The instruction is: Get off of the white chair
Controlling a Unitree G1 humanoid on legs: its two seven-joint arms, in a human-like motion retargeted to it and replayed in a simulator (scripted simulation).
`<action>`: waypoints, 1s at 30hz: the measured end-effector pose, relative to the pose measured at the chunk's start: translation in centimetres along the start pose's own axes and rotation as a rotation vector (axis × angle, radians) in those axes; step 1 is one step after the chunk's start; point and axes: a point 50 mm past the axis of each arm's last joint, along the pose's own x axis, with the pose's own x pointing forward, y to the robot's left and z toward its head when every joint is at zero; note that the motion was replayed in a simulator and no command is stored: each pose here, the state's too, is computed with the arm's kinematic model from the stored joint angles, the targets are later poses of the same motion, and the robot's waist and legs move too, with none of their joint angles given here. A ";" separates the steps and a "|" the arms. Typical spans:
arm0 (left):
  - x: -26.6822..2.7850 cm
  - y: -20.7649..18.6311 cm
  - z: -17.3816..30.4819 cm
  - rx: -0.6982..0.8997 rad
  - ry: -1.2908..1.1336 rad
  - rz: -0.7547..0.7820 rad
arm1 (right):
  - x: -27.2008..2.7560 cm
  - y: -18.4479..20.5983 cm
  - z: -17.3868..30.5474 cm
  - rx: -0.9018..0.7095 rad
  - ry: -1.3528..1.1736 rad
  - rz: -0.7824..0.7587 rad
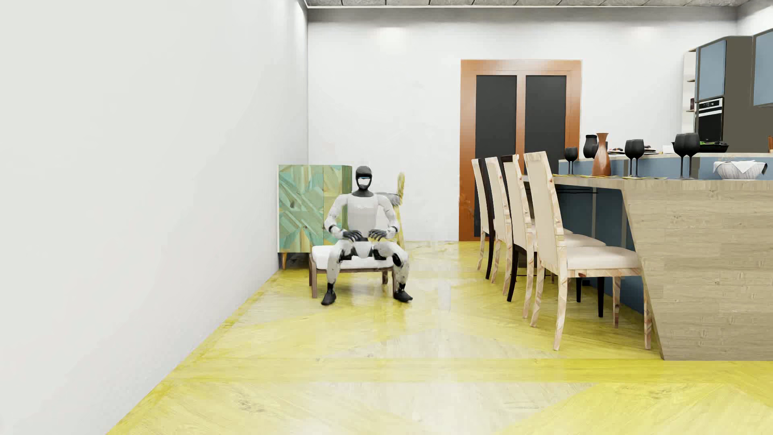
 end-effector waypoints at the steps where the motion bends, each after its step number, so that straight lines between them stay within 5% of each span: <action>1: 0.0 0.8 0.3 0.014 -0.025 0.016 | 0.3 -0.8 0.5 -0.026 -0.037 0.000; 10: -1.9 8.4 7.1 0.016 -0.343 0.334 | -1.7 -8.3 6.6 -0.039 -0.311 -0.424; 12: -3.5 7.7 9.2 0.007 -0.384 0.289 | -3.0 -10.0 5.9 -0.098 -0.262 -0.582; 17: -2.2 6.7 6.9 0.017 -0.284 0.341 | -2.0 -9.1 5.1 -0.149 -0.319 -0.410; 22: -0.9 -2.0 1.4 -0.040 0.010 0.050 | -0.3 -0.7 0.8 -0.088 -0.085 -0.003; 26: -3.1 -8.8 -0.9 -0.084 0.210 -0.212 | -4.8 7.2 -4.2 0.031 0.228 0.448; 30: -1.9 -8.1 3.0 -0.203 -0.017 -0.272 | -9.4 8.6 -5.2 0.174 0.431 0.372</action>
